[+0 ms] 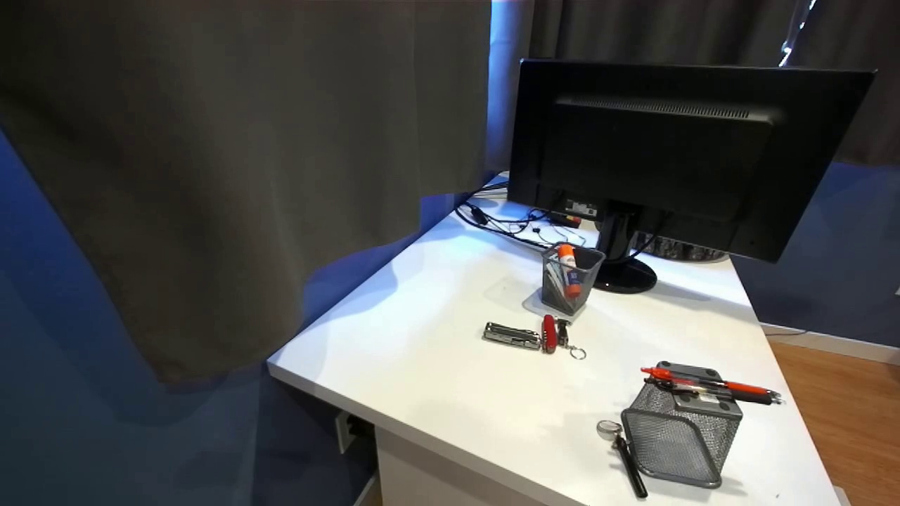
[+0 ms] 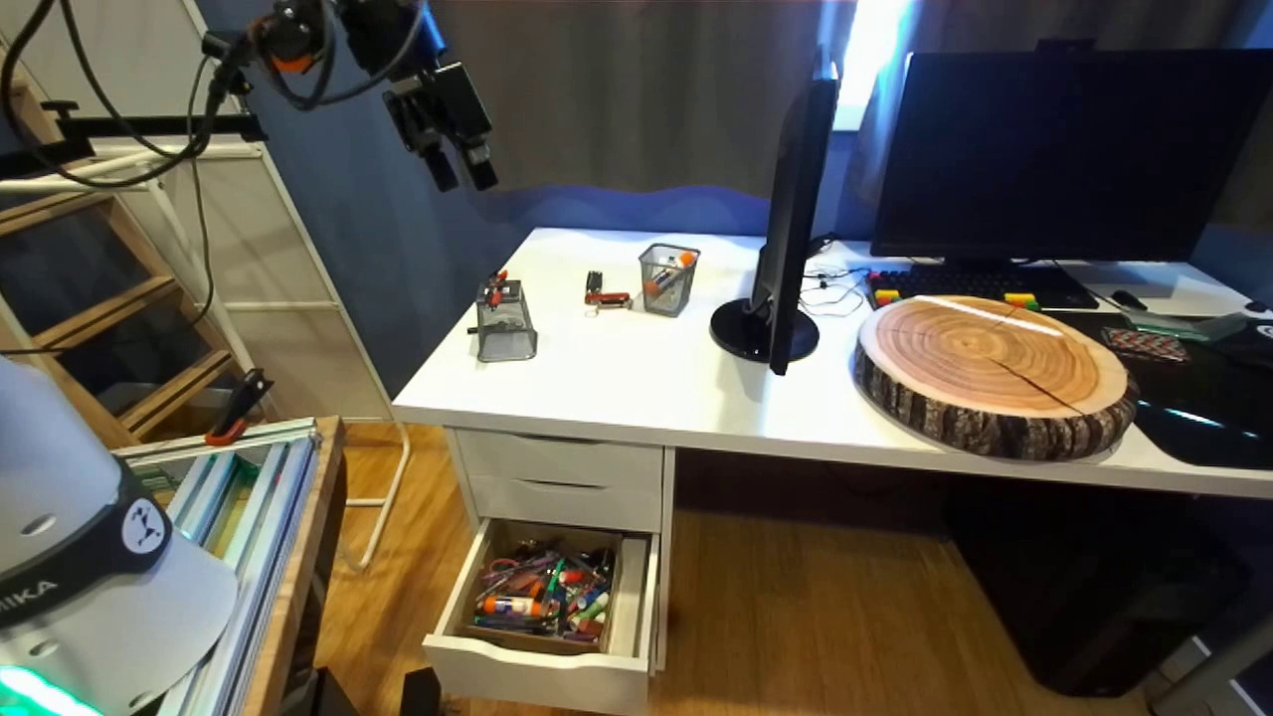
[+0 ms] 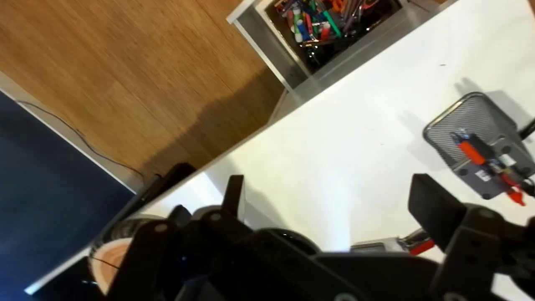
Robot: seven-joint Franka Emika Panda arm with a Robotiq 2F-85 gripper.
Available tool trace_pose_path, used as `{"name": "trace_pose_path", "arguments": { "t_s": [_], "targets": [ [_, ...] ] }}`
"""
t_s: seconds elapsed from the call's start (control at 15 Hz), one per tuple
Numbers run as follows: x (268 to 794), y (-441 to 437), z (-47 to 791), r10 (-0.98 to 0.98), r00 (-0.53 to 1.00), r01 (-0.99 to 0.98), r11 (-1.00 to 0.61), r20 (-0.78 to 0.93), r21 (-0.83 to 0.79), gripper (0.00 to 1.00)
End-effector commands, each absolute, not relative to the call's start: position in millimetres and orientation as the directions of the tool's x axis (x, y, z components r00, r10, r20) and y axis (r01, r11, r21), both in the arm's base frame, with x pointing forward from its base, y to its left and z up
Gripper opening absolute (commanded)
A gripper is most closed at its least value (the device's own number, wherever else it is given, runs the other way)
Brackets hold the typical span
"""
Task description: Pick up the red and black pen together and put them on the table, turn the gray pen holder the right way up
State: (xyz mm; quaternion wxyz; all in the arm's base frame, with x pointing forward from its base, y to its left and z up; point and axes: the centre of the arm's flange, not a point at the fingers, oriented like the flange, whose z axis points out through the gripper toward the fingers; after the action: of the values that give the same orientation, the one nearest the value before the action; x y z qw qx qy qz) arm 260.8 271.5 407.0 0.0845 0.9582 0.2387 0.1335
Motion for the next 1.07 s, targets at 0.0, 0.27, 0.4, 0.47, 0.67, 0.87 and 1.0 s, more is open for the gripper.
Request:
{"name": "trace_pose_path", "arguments": {
  "t_s": [0.0,0.27,0.4,0.47,0.67,0.87,1.0],
  "targets": [
    [280.4,346.3,388.7,0.630,0.755,0.604,-0.776,0.182,0.183,1.00],
    [287.8,399.3,376.7,0.760,0.632,0.752,-0.648,0.151,0.120,1.00],
    [272.3,375.7,380.1,0.731,0.663,0.719,-0.682,0.164,0.134,1.00],
    [276.1,380.6,375.7,0.736,0.660,0.727,-0.676,0.153,0.121,1.00],
    [278.7,378.7,374.7,0.731,0.665,0.722,-0.681,0.151,0.118,1.00],
    [274.9,378.1,376.7,0.750,0.644,0.742,-0.661,0.151,0.116,1.00],
    [270.9,387.3,371.9,0.822,0.550,0.825,-0.563,0.150,0.057,1.00]
  ]
}}
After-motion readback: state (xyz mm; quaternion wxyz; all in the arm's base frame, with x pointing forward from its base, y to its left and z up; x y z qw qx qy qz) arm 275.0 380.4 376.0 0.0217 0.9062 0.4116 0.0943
